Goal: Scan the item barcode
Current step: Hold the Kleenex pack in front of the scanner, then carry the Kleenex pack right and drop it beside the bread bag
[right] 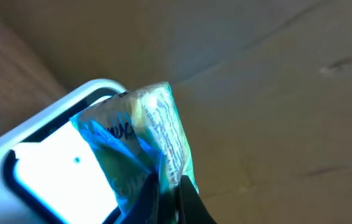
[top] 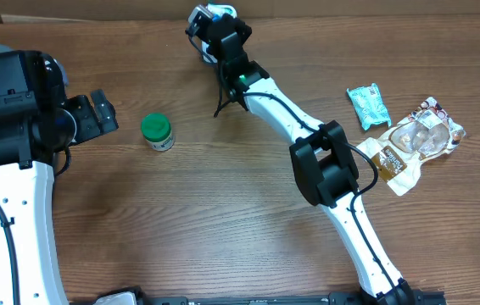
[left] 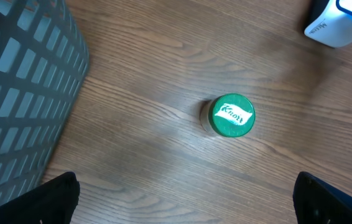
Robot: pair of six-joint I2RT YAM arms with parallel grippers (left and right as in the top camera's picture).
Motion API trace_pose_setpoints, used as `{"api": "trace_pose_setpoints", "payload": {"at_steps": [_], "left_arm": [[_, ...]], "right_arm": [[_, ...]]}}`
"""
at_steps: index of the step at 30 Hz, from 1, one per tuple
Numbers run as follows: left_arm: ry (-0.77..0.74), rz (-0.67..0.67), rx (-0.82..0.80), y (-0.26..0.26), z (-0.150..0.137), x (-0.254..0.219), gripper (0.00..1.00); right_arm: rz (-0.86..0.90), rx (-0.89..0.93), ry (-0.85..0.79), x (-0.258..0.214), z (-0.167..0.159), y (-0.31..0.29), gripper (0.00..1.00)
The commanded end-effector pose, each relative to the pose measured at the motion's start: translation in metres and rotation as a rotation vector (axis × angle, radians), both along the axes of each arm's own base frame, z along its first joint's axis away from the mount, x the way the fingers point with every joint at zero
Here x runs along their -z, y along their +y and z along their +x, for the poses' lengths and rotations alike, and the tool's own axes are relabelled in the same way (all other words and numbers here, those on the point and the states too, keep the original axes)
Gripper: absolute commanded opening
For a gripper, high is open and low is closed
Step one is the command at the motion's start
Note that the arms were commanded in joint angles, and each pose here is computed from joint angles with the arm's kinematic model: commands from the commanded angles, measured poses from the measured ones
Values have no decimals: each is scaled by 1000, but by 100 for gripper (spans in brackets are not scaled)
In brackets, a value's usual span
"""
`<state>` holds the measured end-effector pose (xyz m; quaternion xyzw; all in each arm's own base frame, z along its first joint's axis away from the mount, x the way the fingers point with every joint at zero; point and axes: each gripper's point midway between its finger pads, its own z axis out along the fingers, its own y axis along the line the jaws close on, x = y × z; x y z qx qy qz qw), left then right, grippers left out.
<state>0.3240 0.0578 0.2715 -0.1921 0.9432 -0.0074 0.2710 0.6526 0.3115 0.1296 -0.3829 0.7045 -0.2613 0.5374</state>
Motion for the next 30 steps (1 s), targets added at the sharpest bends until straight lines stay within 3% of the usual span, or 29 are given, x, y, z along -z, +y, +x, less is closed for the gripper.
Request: {"api": "trace_pose_setpoints", "payload": {"at_steps": [1,8,15,19,22,27,30], "left_arm": [[-20,27,8,3,-3,-8,100],[-20,27,8,3,-3,-8,100],[-20,27,8,3,-3,-8,100],[-20,27,8,3,-3,-8,99],[-20,27,8,3,-3,-8,100],[-20,27,8,3,-3,-8,100],[-20,27,8,3,-3,-8,100]], "right_arm": [[206,-44,-54,-94,-18,15,4],[608,-89,142,-159,-68,26,4],[1000,-127,731,-184,-184,42,4],[980,30,924,-167,-222,7,4],[877,269,1028,-129,-240,-45,4],[722,742,1059,-53,-250,-132,4],[693,891,1066,-17,-252,-167,4]]}}
